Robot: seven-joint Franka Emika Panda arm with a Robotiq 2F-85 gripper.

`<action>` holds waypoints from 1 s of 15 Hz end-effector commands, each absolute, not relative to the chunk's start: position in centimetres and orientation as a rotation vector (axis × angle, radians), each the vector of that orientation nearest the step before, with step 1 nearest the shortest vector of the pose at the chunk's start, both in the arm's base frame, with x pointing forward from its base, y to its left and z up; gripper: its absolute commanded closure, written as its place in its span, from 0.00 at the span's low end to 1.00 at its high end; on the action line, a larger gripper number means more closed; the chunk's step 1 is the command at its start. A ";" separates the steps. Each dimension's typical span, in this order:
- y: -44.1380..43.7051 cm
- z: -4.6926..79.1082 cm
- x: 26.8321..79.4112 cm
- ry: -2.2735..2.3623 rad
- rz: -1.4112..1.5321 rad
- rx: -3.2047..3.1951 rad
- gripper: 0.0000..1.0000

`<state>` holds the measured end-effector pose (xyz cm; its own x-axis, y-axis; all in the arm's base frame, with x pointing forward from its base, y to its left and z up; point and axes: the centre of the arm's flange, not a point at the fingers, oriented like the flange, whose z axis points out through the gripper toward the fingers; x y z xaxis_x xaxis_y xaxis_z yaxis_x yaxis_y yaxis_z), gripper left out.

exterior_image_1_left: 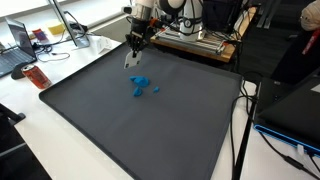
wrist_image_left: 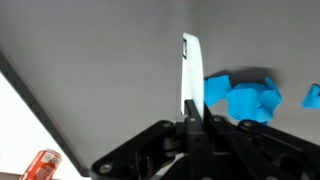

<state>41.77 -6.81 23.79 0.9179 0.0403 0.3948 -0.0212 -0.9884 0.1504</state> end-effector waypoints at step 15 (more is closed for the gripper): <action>-2.7 33.0 42.5 0.615 0.416 3.003 0.99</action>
